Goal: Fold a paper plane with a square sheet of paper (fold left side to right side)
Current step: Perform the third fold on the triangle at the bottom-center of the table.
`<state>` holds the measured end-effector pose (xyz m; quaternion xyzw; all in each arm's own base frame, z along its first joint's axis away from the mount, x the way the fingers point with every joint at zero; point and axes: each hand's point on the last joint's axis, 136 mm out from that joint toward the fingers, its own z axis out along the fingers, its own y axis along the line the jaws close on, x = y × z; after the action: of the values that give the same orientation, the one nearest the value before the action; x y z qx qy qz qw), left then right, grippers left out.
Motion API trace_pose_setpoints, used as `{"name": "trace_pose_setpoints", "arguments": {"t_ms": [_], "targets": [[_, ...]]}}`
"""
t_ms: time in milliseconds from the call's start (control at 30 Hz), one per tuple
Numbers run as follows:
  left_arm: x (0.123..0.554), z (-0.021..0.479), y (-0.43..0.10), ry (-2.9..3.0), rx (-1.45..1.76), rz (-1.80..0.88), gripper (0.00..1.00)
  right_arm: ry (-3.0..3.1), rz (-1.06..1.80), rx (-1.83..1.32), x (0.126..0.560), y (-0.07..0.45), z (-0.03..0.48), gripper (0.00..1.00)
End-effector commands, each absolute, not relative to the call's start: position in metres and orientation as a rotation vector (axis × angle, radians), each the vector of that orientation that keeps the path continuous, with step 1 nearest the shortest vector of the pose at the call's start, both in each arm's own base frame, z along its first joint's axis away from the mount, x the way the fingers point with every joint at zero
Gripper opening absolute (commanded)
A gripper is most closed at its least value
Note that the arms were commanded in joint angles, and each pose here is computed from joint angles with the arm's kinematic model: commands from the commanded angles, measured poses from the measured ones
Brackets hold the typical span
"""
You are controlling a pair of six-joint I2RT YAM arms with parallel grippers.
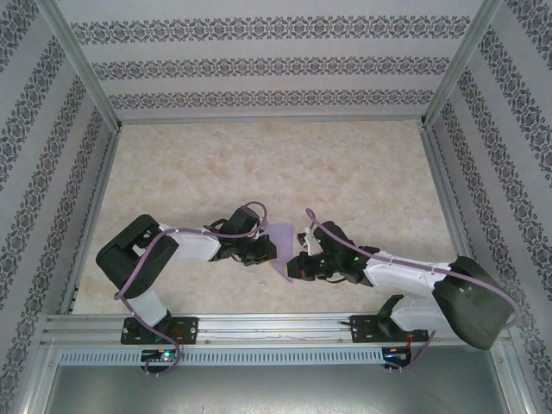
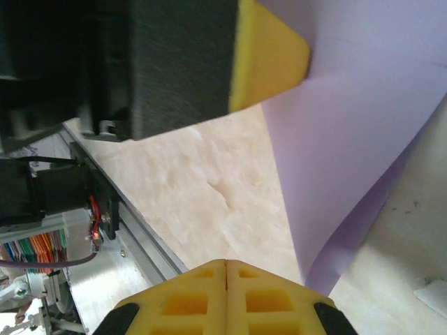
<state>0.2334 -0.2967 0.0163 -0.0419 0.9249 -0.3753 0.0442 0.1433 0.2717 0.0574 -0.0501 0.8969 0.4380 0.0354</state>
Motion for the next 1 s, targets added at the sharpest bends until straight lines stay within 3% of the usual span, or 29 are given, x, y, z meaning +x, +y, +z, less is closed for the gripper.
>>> {"name": "trace_pose_setpoints", "arguments": {"t_ms": [0, 967], "targets": [[0.216, -0.018, -0.271, 2.947, -0.206, -0.949, 0.1, 2.732, 1.38, -0.159, 0.151, 0.286, 0.066, 0.04], [0.214, -0.018, -0.27, 2.954, -0.199, -0.938, 0.1, 2.898, 1.24, -0.064, 0.141, 0.274, 0.016, 0.04]]}}
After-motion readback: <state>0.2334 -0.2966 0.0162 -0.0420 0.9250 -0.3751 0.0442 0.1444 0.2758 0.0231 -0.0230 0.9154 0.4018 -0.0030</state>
